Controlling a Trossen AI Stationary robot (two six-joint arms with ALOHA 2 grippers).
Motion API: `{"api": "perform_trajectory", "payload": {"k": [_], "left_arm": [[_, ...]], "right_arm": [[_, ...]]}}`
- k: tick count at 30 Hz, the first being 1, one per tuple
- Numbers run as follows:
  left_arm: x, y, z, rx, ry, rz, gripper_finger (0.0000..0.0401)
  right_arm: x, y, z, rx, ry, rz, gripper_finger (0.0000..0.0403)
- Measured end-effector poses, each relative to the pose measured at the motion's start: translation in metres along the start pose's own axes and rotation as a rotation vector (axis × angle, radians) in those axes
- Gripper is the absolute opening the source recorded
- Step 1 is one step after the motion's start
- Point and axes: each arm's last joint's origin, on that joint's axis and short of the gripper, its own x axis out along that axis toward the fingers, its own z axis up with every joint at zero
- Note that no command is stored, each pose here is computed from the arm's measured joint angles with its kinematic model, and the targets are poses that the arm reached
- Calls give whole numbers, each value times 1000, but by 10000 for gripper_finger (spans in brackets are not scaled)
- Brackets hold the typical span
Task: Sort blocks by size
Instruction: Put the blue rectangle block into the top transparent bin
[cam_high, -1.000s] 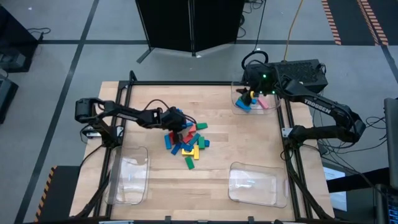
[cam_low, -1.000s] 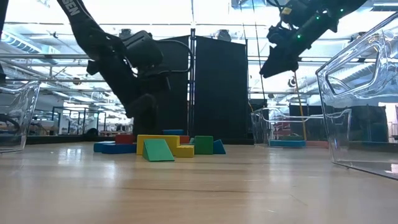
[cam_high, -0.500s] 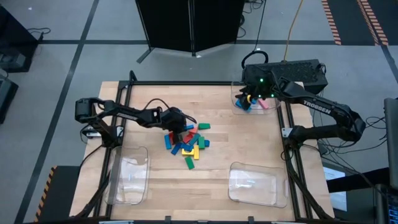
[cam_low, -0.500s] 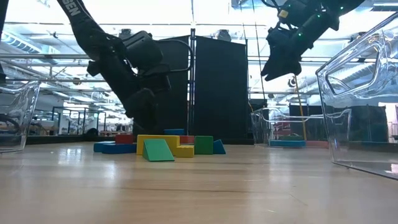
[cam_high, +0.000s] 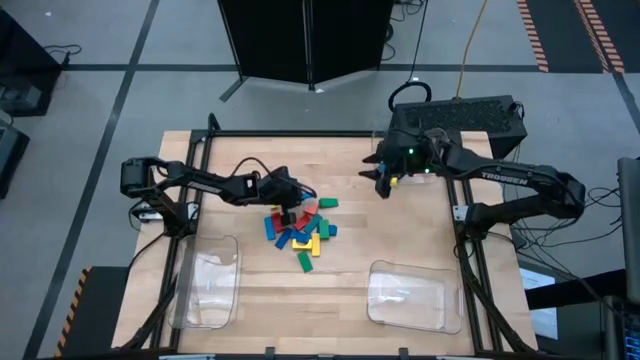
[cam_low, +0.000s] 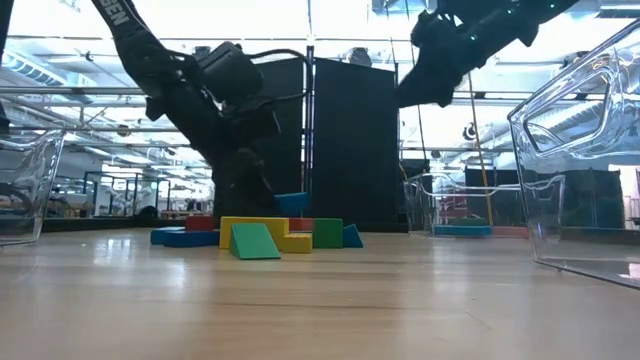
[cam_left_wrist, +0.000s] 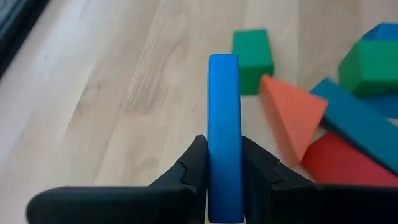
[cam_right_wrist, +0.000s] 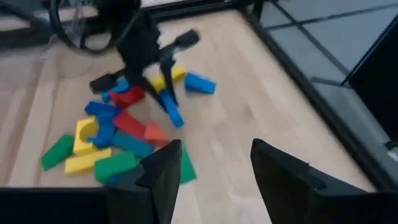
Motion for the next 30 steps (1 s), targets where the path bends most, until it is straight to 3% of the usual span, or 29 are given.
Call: {"api": "perform_trajectory", "payload": {"k": [7,10,16,20,30], "left_arm": [[0,1,9,30,-95,14,54],[-1,1,16,41,-164,15,54],[-6,-1,31,52,-341,-63,54],[-7,-3,35,71,-389,-124,54],[-10,-3,41,127,-467,-123,54]], "right_arm": [[14,18,-16,-43,54,64,187],[25,23,-18,-91,3,85,187],[51,35,-23,-216,-20,128,187],[62,40,-23,-266,-51,139,187],[65,46,-22,-288,-79,158,187]]}}
